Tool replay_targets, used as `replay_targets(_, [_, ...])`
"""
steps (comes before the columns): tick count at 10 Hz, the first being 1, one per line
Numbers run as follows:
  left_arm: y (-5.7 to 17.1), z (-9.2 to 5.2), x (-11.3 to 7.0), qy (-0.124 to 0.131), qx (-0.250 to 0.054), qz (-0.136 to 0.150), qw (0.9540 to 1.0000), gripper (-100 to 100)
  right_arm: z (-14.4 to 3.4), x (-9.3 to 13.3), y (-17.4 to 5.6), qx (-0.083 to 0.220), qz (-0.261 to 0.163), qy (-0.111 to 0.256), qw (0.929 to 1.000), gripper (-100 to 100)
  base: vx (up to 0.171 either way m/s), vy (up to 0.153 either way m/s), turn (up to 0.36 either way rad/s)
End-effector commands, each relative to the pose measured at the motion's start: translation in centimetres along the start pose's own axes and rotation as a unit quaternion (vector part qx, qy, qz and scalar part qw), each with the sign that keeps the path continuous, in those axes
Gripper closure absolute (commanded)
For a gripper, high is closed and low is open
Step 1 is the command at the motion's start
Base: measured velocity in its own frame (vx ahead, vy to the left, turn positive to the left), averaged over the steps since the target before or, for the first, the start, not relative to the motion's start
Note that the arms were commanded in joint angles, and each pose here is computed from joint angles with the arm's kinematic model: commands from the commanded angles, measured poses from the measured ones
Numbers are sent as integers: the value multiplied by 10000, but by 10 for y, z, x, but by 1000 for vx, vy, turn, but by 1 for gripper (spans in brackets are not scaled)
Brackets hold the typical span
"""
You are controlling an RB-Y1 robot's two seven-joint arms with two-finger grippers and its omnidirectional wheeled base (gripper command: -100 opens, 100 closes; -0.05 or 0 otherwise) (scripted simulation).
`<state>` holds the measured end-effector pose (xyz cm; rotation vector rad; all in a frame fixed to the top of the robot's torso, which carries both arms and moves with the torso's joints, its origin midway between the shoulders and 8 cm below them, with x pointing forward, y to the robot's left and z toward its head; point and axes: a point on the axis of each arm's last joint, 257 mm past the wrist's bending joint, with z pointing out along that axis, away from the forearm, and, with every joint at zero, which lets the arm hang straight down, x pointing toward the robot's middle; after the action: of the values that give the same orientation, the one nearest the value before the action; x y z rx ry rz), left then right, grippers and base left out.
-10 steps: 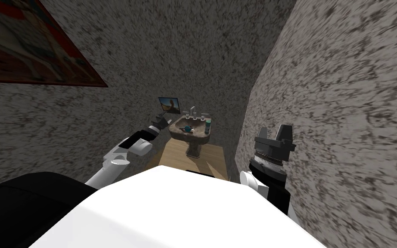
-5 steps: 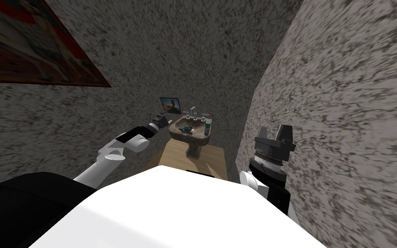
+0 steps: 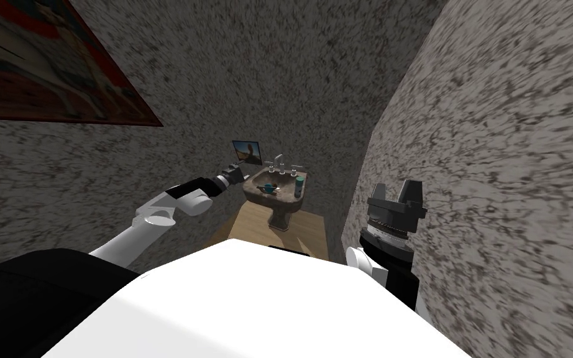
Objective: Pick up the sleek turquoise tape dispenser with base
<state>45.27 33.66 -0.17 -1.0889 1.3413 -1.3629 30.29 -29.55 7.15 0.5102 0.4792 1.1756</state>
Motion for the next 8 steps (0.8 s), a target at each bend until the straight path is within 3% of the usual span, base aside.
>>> replay_targets(1, [7,1,2,54,-303,-137,9994,-100,0,0,0,0,0,0,10000,0,73,-69,62])
replay_targets(4, [19,1,2,47,-691,-237,9973,-100,0,0,0,0,0,0,10000,0,61,-39,55])
replay_targets(7, [37,-2,6,78,-1275,-451,9908,-100,0,0,0,0,0,0,10000,0,67,-43,54])
replay_targets(8, [40,-3,5,51,-1332,-447,9901,-100,0,0,0,0,0,0,10000,0,68,-32,32])
